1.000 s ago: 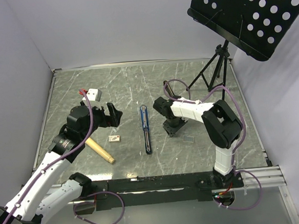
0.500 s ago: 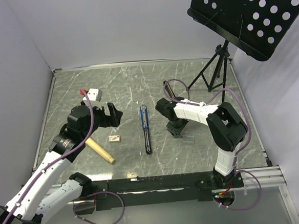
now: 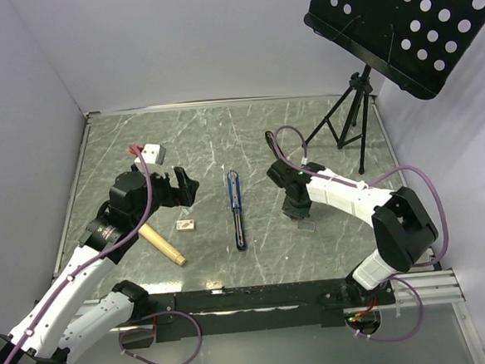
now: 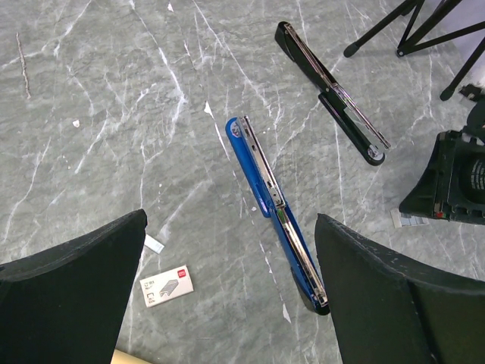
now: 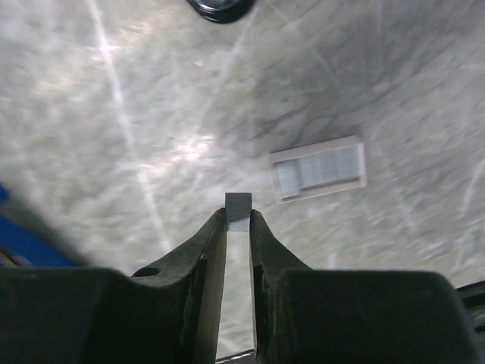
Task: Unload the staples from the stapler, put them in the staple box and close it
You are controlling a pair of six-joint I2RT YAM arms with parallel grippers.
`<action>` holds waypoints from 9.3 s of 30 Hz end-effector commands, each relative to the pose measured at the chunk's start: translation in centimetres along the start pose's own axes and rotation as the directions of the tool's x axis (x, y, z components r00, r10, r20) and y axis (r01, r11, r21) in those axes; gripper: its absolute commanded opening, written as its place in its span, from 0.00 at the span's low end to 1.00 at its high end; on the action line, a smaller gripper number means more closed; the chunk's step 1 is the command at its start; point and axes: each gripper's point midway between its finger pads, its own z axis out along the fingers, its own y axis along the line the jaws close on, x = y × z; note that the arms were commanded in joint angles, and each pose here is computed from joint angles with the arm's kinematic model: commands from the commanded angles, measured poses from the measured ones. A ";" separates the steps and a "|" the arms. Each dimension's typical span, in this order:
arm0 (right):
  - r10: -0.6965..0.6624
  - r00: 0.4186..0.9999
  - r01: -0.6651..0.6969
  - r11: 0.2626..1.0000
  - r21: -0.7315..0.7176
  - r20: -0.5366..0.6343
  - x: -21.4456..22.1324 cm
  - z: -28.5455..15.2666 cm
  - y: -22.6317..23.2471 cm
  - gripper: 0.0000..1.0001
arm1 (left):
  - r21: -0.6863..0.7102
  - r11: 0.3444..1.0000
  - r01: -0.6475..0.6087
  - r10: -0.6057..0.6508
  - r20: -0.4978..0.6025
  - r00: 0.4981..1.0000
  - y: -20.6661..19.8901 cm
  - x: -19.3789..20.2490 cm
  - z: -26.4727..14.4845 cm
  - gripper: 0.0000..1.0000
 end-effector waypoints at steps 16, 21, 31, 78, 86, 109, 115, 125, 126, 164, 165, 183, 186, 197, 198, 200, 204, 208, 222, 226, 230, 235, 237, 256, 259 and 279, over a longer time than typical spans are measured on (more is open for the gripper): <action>-0.193 0.981 0.192 0.978 -0.077 -0.009 -0.1 2.1 -3.6 0.12 | 0.023 1.000 0.004 -0.004 0.013 1.000 -0.6 -0.3 0.3 0.97; -0.201 0.979 0.199 0.977 -0.077 -0.018 -0.2 2.8 -3.8 0.12 | 0.020 1.000 0.006 -0.006 0.015 1.000 -0.6 -0.3 0.3 0.97; -0.207 0.978 0.205 0.977 -0.051 -0.038 0.2 3.4 -4.4 0.11 | 0.017 1.000 0.005 -0.006 0.011 1.000 -0.5 -0.2 0.3 0.97; -0.188 0.981 0.186 0.982 -0.046 -0.044 0.2 2.9 -4.5 0.25 | 0.017 1.000 0.004 -0.004 0.010 1.000 -0.5 -0.2 0.4 0.97; -0.179 0.984 0.177 0.983 -0.056 -0.025 -0.4 2.2 -4.3 0.27 | 0.020 1.000 0.001 -0.001 0.014 1.000 -0.6 -0.3 0.3 0.97; -0.203 0.972 0.225 0.950 -0.218 0.120 -2.8 -2.1 -2.6 0.27 | -0.212 0.963 0.167 -0.170 0.004 0.985 2.6 0.3 1.7 0.97; -0.258 0.938 0.338 0.832 -0.441 0.233 -2.9 -5.6 0.0 0.27 | -0.426 0.868 0.257 -0.354 -0.165 0.921 6.8 5.6 4.5 0.99; -0.230 0.902 0.412 0.713 -0.568 0.365 -3.4 -10.0 1.2 0.31 | -0.784 0.480 0.394 -0.719 -0.093 0.689 11.9 11.6 5.8 0.67; -0.232 0.898 0.419 0.710 -0.566 0.373 -3.5 -10.0 1.2 0.31 | -0.797 0.463 0.388 -0.728 -0.093 0.680 12.0 11.6 6.5 0.66; -0.188 0.886 0.428 0.680 -0.596 0.423 -3.3 -11.0 0.6 0.32 | -0.894 0.341 0.290 -0.763 -0.083 0.641 11.7 18.4 9.4 0.54; -0.191 0.887 0.428 0.681 -0.594 0.420 -3.2 -10.9 0.6 0.32 | -0.895 0.340 0.287 -0.762 -0.084 0.642 11.7 18.5 9.4 0.53; -0.198 0.880 0.438 0.690 -0.576 0.432 -3.4 -10.5 0.4 0.32 | -0.911 0.337 0.238 -0.764 -0.117 0.635 11.2 19.5 10.1 0.36; -0.196 0.880 0.440 0.681 -0.585 0.433 -3.3 -10.6 0.5 0.32 | -0.909 0.344 0.237 -0.767 -0.127 0.628 10.8 19.7 10.3 0.32; -0.217 0.885 0.440 0.680 -0.586 0.413 -3.1 -10.3 0.9 0.32 | -0.910 0.334 0.247 -0.798 -0.133 0.588 9.8 20.7 9.7 0.26; -0.218 0.885 0.438 0.685 -0.582 0.411 -3.1 -10.2 0.8 0.32 | -0.912 0.331 0.243 -0.799 -0.133 0.587 9.8 20.9 9.6 0.25; -0.213 0.885 0.439 0.678 -0.589 0.414 -3.1 -10.4 0.9 0.32 | -0.912 0.333 0.239 -0.799 -0.139 0.585 9.7 20.9 9.7 0.22; -0.191 0.892 0.428 0.650 -0.628 0.410 -2.9 -10.9 1.5 0.33 | -0.908 0.341 0.242 -0.793 -0.140 0.593 9.5 20.4 9.5 0.19; -0.199 0.898 0.430 0.588 -0.685 0.393 -2.2 -11.5 2.8 0.34 | -0.894 0.360 0.266 -0.779 -0.131 0.613 9.3 18.7 9.5 0.17; -0.224 0.908 0.396 0.183 -0.900 0.354 -0.2 -17.1 8.3 0.48 | -0.553 0.666 0.500 -0.707 -0.253 0.661 1.0 10.3 10.1 0.10; -0.233 0.904 0.377 0.037 -0.926 0.359 0.1 -19.4 9.6 0.64 | -0.332 0.723 0.606 -0.688 -0.261 0.677 -2.3 6.9 9.8 0.12; -0.235 0.919 0.308 -0.080 -0.948 0.318 0.5 -21.2 10.5 0.70 | -0.096 0.755 0.649 -0.646 -0.275 0.712 -5.8 3.7 8.1 0.12; -0.235 0.917 0.287 -0.178 -0.941 0.324 0.7 -22.2 11.2 0.73 | 0.076 0.727 0.683 -0.637 -0.298 0.711 -8.5 2.1 5.8 0.11; -0.238 0.916 0.282 -0.186 -0.941 0.321 0.7 -22.1 11.4 0.73 | 0.144 0.715 0.684 -0.621 -0.317 0.717 -9.7 1.8 5.0 0.11; -0.226 0.892 0.326 -0.277 -0.904 0.391 0.6 -23.7 12.6 0.66 | 0.331 0.683 0.651 -0.567 -0.322 0.758 -13.3 -0.3 1.1 0.13; -0.228 0.887 0.333 -0.291 -0.897 0.403 0.8 -24.0 12.8 0.64 | 0.355 0.672 0.651 -0.564 -0.325 0.759 -13.7 -0.5 0.8 0.13; -0.235 0.885 0.299 -0.375 -0.878 0.401 2.0 -25.2 13.1 0.53 | 0.395 0.647 0.652 -0.570 -0.317 0.758 -14.1 -1.0 -0.1 0.13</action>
